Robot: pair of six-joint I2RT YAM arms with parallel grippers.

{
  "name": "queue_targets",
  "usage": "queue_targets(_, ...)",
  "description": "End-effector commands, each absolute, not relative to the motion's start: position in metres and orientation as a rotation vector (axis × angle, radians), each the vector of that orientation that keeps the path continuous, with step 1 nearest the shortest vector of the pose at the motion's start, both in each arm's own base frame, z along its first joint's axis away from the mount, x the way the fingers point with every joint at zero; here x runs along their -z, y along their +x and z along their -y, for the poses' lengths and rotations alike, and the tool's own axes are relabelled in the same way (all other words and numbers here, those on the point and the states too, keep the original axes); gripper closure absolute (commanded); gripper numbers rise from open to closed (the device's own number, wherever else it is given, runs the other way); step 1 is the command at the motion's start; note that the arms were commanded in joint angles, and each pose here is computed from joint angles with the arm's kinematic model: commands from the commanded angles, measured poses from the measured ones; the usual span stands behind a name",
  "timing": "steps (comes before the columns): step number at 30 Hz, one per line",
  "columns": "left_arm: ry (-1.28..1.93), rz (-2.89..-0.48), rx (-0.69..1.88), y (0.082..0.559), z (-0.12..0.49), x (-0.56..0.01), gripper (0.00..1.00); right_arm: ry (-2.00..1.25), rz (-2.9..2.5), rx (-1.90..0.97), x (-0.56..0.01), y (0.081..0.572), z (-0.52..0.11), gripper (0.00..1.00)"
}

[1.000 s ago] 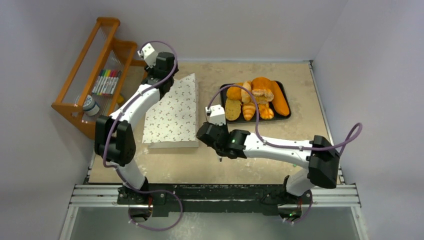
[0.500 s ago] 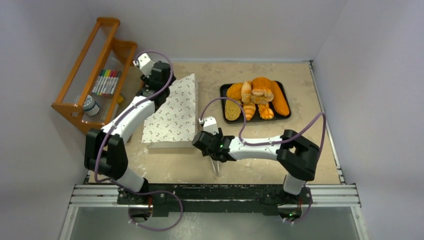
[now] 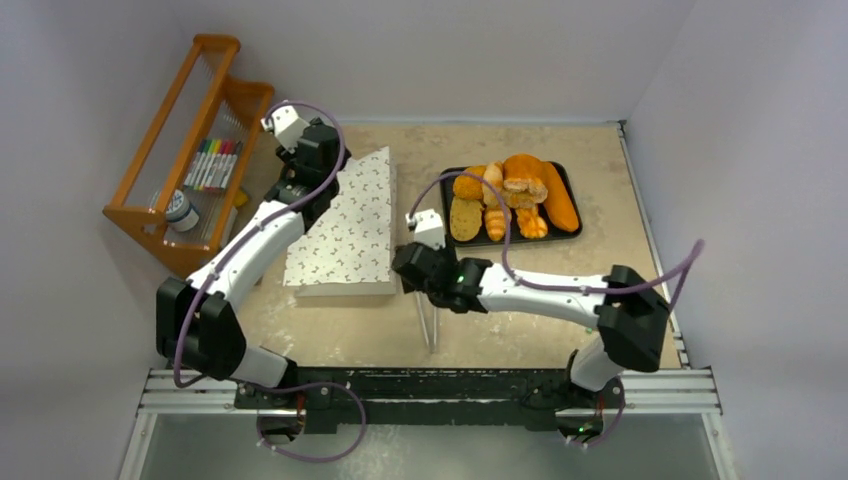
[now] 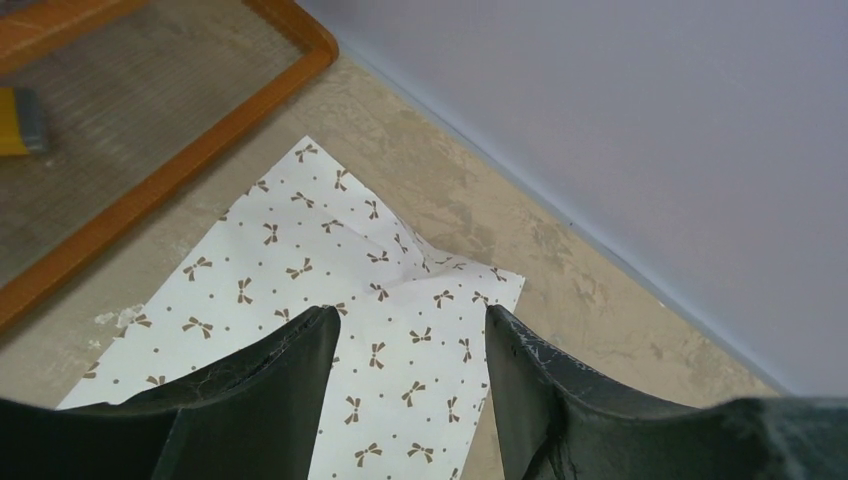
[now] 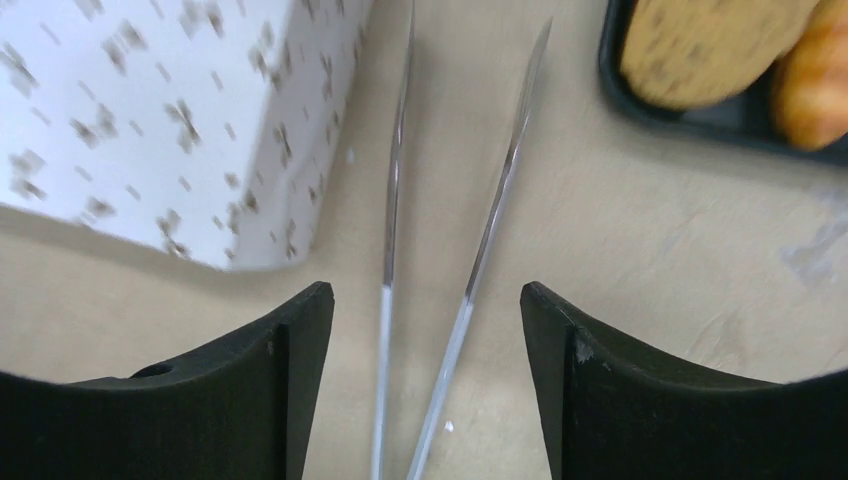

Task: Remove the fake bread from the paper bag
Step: Place the clamp at the center of the board, then reset both arms

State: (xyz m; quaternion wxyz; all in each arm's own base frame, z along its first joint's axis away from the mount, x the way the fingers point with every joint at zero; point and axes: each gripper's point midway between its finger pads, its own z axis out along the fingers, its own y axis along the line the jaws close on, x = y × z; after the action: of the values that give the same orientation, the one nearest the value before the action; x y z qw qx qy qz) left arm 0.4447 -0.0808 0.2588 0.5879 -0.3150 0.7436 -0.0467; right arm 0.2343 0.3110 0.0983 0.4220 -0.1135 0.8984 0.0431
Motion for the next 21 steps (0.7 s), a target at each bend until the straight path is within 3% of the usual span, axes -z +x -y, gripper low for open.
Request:
queue_targets(1, -0.709, -1.617, 0.056, 0.434, 0.067, -0.314, 0.43, -0.148, -2.036, -0.115, -0.200, 0.296, -0.290, 0.29)
queue_targets(9, -0.671, -1.532, -0.028, 0.416, 0.055, -0.354, 0.43, 0.085, -1.753, 0.034, -0.321, 0.410, -0.178, 0.28)
queue_targets(13, -0.667, -1.517, -0.082, 0.412, 0.048, -0.348, 0.43, 0.271, -1.523, 0.195, -0.367, 0.440, -0.084, 0.18)
queue_targets(21, -0.648, -1.483, -0.243, 0.396, 0.024, -0.333, 0.43, 0.561, -1.452, 0.344, -0.357, 0.453, 0.076, 0.10)
